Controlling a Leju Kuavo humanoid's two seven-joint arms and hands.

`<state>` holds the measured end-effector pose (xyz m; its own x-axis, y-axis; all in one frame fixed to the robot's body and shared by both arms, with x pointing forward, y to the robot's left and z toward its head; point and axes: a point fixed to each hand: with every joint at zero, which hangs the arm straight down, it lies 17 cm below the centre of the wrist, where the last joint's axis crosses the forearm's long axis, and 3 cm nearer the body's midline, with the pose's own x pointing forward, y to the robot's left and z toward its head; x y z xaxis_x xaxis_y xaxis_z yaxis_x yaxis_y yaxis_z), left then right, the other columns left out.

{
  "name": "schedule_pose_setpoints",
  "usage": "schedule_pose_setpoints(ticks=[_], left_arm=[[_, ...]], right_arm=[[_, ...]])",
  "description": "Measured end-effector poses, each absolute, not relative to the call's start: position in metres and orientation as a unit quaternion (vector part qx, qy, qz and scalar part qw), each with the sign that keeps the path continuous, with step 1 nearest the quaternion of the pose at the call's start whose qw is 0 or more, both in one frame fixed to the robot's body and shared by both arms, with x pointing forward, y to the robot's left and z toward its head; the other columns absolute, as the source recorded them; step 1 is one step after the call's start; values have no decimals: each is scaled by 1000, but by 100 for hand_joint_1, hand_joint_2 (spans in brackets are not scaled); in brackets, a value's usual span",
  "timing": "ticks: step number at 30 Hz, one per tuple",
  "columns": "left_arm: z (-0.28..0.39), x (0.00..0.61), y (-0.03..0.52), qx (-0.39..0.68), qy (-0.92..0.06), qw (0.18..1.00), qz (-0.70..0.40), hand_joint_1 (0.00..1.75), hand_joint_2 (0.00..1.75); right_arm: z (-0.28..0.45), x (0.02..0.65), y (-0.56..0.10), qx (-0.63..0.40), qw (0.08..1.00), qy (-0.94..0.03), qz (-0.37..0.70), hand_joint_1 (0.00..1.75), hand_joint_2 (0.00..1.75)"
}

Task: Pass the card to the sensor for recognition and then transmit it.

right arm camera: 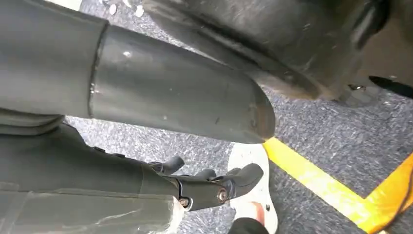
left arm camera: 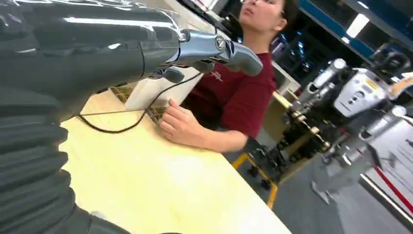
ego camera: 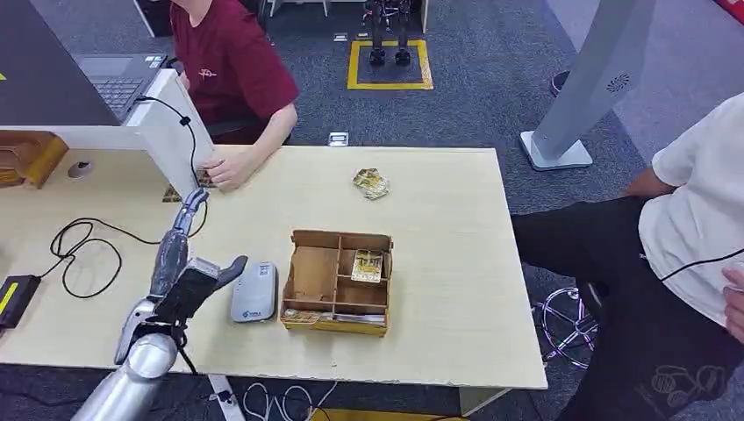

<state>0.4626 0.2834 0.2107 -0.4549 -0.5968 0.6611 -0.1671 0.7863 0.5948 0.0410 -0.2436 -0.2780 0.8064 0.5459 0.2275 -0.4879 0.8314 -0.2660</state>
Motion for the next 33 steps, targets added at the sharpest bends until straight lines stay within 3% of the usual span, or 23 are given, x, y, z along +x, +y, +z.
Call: schedule_pose_setpoints(ticks=[5, 15, 33], left_arm=[[216, 419, 262, 212, -829, 426, -293, 0, 175], [200, 351, 216, 350, -797, 276, -408, 0, 175], [163, 346, 174, 356, -778, 254, -450, 0, 175]], right_arm=[[-278, 38, -247, -100, 948, -144, 264, 0, 0], [-279, 38, -248, -102, 950, -142, 258, 0, 0], [-279, 40, -248, -101, 950, -140, 259, 0, 0]])
